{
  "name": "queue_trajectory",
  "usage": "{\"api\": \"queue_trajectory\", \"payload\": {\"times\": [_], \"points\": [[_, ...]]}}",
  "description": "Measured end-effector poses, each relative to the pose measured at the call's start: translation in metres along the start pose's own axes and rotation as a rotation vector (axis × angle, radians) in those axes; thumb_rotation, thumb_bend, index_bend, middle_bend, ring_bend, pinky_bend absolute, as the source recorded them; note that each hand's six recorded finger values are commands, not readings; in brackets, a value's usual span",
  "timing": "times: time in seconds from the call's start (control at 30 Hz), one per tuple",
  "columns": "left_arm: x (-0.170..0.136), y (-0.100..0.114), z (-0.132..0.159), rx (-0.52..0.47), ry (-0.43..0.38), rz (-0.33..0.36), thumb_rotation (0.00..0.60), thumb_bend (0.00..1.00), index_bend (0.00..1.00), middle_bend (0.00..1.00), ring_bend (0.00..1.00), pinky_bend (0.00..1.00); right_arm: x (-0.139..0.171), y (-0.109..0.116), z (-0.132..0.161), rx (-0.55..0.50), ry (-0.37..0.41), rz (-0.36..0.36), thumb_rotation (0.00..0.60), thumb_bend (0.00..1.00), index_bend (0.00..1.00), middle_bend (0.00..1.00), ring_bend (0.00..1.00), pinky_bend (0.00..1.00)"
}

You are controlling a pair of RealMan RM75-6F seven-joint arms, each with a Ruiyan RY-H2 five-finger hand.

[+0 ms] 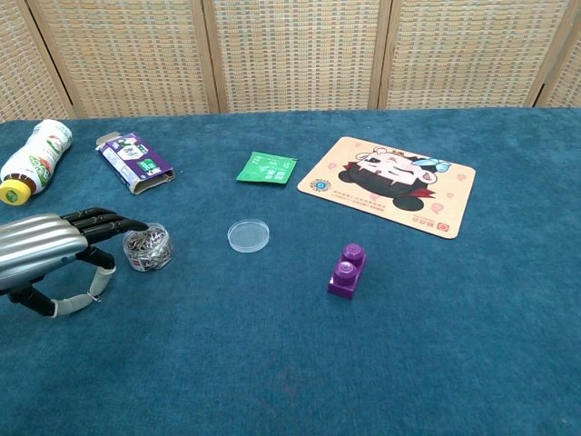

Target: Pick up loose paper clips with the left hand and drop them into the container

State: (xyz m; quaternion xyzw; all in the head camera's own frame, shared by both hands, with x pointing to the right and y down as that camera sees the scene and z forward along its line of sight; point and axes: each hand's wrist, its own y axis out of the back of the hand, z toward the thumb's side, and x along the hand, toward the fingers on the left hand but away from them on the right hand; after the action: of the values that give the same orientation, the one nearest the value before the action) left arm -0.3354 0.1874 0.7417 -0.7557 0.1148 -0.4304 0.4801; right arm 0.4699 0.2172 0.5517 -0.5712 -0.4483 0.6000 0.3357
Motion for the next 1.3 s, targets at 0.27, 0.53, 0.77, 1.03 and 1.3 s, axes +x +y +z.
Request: {"api": "queue_trajectory", "payload": {"times": [0.27,0.53,0.77,1.03,1.3], "points": [[0.001,0.008,-0.002,0.002,0.001,0.028,0.600,0.49,0.68,0.00,0.00,0.00,0.000,0.000,0.000,0.001,0.001,0.000,0.600,0.00,0.02,0.00,0.00,0.00],[-0.004,0.018,-0.005,-0.002,-0.002,0.056,0.600,0.49,0.69,0.00,0.00,0.00,0.000,0.000,0.000,-0.001,0.000,0.000,0.600,0.00,0.02,0.00,0.00,0.00],[-0.010,0.045,-0.018,-0.005,0.012,0.122,0.600,0.49,0.69,0.00,0.00,0.00,0.000,0.000,0.000,-0.003,0.000,0.000,0.600,0.00,0.02,0.00,0.00,0.00],[0.016,0.067,-0.027,-0.021,0.055,0.154,0.600,0.49,0.70,0.00,0.00,0.00,0.000,-0.001,0.001,0.001,0.002,0.004,0.600,0.00,0.02,0.00,0.00,0.00],[0.045,0.067,-0.012,-0.020,0.055,0.136,0.600,0.49,0.70,0.00,0.00,0.00,-0.001,0.000,-0.002,-0.002,-0.007,0.003,0.600,0.00,0.02,0.00,0.00,0.00]]}}
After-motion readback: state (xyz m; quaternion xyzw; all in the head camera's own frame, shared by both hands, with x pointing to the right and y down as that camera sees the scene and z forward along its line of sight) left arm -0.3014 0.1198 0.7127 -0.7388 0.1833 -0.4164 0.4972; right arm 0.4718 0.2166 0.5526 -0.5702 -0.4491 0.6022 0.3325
